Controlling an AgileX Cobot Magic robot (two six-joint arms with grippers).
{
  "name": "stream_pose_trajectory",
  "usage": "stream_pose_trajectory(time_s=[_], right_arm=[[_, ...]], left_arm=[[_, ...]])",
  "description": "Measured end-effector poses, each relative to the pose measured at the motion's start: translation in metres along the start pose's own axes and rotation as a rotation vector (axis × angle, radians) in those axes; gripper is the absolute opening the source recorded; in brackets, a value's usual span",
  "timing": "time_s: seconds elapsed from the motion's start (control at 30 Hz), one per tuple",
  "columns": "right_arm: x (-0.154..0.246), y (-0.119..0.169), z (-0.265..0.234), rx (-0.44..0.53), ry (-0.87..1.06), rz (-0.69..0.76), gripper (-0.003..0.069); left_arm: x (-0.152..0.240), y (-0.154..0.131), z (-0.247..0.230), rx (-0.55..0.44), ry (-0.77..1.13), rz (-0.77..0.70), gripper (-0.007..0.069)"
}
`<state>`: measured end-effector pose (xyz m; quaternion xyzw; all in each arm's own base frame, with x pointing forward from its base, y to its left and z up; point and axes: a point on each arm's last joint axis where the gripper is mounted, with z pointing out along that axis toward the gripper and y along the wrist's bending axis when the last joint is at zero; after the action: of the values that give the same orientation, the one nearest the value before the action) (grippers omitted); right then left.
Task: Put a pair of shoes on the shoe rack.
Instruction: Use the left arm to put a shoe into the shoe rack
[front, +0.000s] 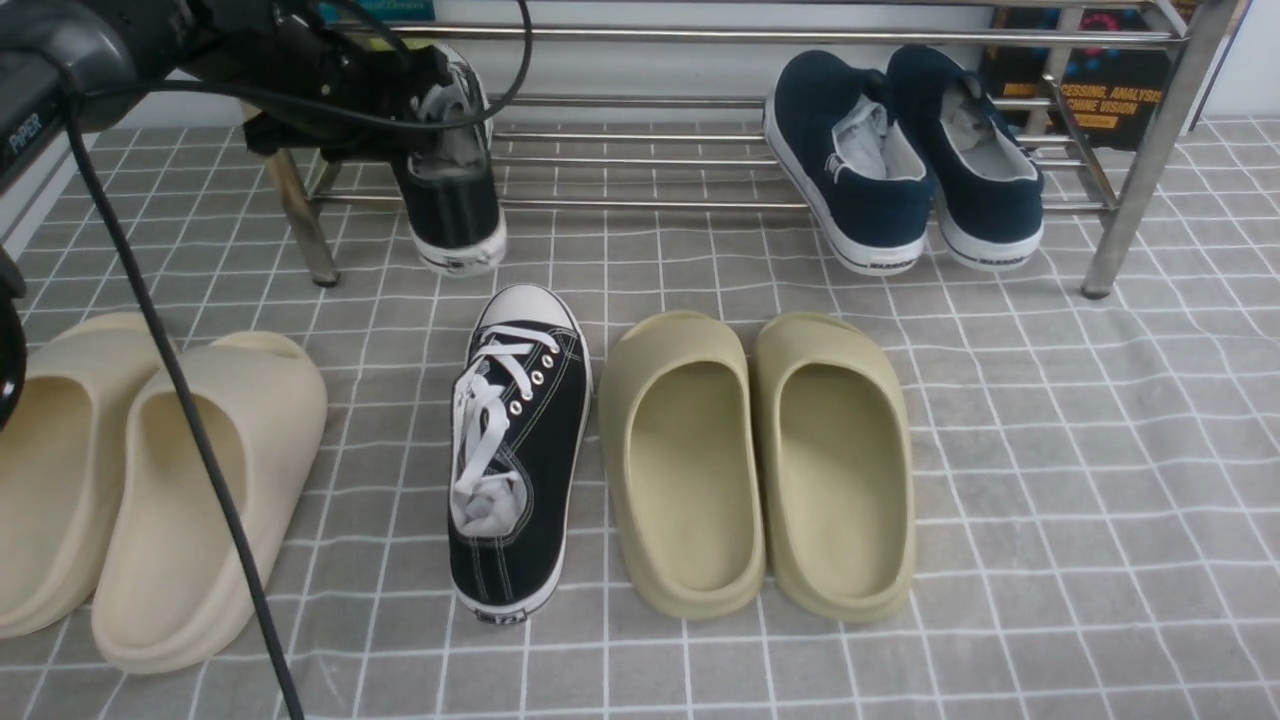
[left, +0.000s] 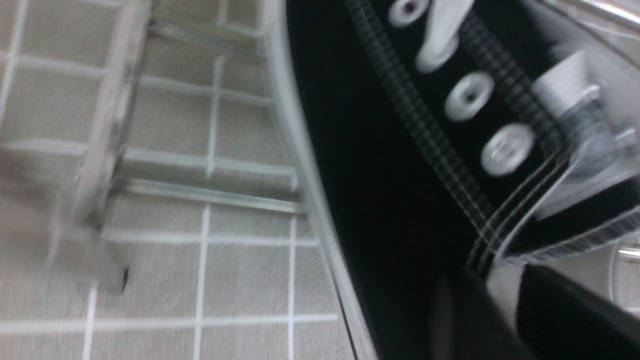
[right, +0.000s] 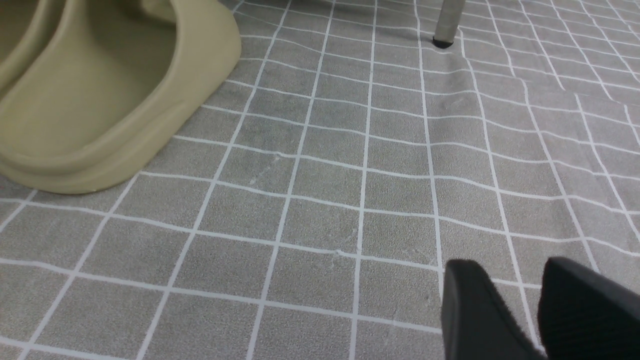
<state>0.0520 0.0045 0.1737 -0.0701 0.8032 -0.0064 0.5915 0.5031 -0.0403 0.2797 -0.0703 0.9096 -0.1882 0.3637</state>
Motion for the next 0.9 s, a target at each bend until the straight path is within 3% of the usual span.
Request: stream_pose_trajectory(time_s=[0.03, 0.1, 0.2, 0.27, 0.5, 0.63, 0.8, 0.9], right_arm=[[0.000, 0.000, 0.000, 0.000, 0.000, 0.000, 0.0238], [0.000, 0.000, 0.000, 0.000, 0.000, 0.000, 0.0238], [0.000, 0.000, 0.000, 0.000, 0.000, 0.000, 0.0238], [0.000, 0.000, 0.000, 0.000, 0.000, 0.000, 0.0238], [0.000, 0.000, 0.000, 0.000, 0.000, 0.000, 0.0239], [0.000, 0.000, 0.000, 0.000, 0.000, 0.000, 0.0239], [0.000, 0.000, 0.000, 0.000, 0.000, 0.000, 0.0239], [0.000, 0.000, 0.000, 0.000, 0.000, 0.000, 0.0239]], left_arm=[[-0.003, -0.001, 0.000, -0.002, -0.006, 0.016, 0.0304], [-0.002, -0.002, -0.002, -0.008, 0.029, 0.027, 0.0360], [-0.001, -0.005, -0.011, -0.009, 0.093, -0.020, 0.0379], [0.001, -0.009, -0.017, -0.013, 0.127, -0.022, 0.0356], [0.020, -0.056, -0.035, -0.021, 0.246, 0.108, -0.0015], [0.036, -0.078, -0.022, -0.026, 0.288, 0.174, -0.0013], [0.046, -0.084, -0.006, -0.067, 0.299, 0.195, -0.0013], [0.046, -0.074, -0.001, -0.182, 0.283, 0.248, -0.0013]])
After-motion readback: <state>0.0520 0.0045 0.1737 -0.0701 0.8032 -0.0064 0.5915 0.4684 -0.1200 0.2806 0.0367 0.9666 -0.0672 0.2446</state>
